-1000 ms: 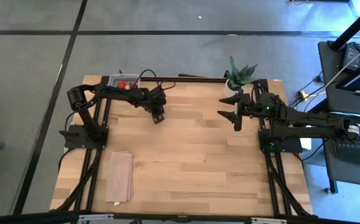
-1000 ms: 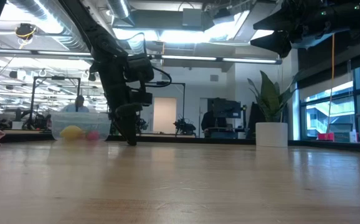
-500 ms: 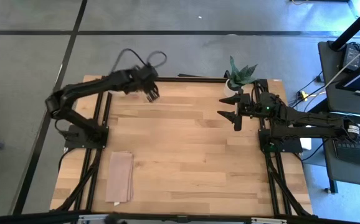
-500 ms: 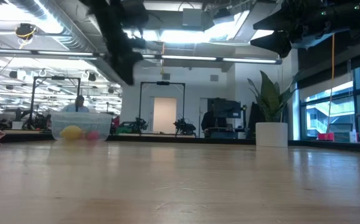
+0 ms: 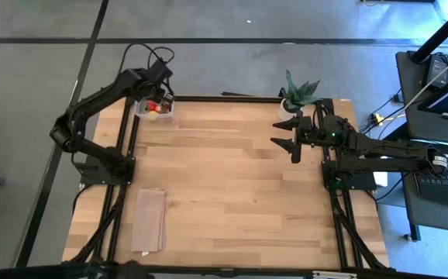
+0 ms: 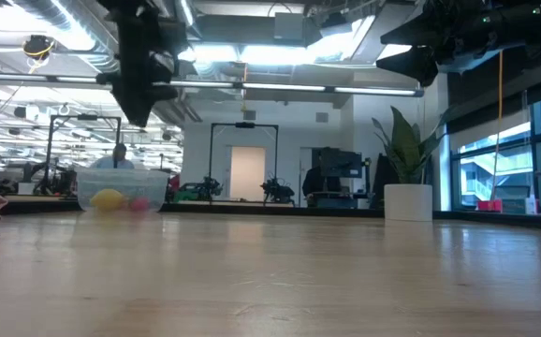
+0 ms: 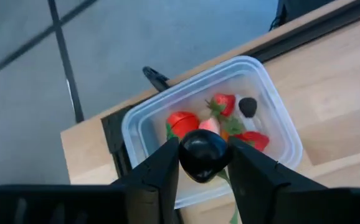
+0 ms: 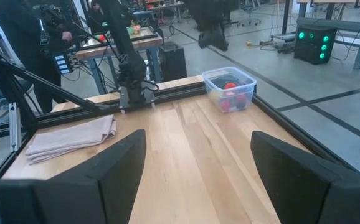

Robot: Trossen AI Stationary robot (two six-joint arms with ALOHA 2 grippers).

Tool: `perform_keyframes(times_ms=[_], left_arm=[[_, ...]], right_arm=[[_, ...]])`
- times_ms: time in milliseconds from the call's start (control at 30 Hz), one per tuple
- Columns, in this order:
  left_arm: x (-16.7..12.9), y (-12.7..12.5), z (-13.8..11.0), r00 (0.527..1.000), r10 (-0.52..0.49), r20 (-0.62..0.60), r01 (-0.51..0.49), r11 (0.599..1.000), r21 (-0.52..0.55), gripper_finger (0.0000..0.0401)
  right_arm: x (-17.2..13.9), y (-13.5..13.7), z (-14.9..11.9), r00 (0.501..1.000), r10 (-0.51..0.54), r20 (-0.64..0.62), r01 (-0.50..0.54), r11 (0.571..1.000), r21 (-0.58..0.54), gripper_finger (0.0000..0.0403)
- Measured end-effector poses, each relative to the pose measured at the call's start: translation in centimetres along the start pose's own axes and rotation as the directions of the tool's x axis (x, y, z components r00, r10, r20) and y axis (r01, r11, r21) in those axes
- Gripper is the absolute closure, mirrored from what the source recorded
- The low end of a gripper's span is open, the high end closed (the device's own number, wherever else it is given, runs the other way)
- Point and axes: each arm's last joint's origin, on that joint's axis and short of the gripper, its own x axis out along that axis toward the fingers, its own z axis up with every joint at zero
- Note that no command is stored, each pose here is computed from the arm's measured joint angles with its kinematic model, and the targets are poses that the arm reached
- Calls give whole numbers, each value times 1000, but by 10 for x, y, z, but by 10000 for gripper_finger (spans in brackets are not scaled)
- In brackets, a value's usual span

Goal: Pick and placing Produce into tupperware
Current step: Put the black cherry into the transparent container, then return to Home Position

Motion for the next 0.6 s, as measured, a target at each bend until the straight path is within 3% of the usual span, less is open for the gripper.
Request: perform_keyframes(times_ms=[233, 467, 600], left_arm=[[43, -6, 1, 996, -58, -71, 54, 997, -58, 299], [84, -21, -5, 978, -52, -201, 48, 998, -28, 255], [92, -26, -6, 972, -47, -228, 47, 999, -5, 247]], right_arm=[[0, 0, 0, 1000, 0, 2, 0, 1000, -1, 111], [0, 0, 0, 1000, 0, 1, 0, 1000, 6, 111], [0, 0, 0, 1000, 0, 1, 0, 1000, 5, 111]])
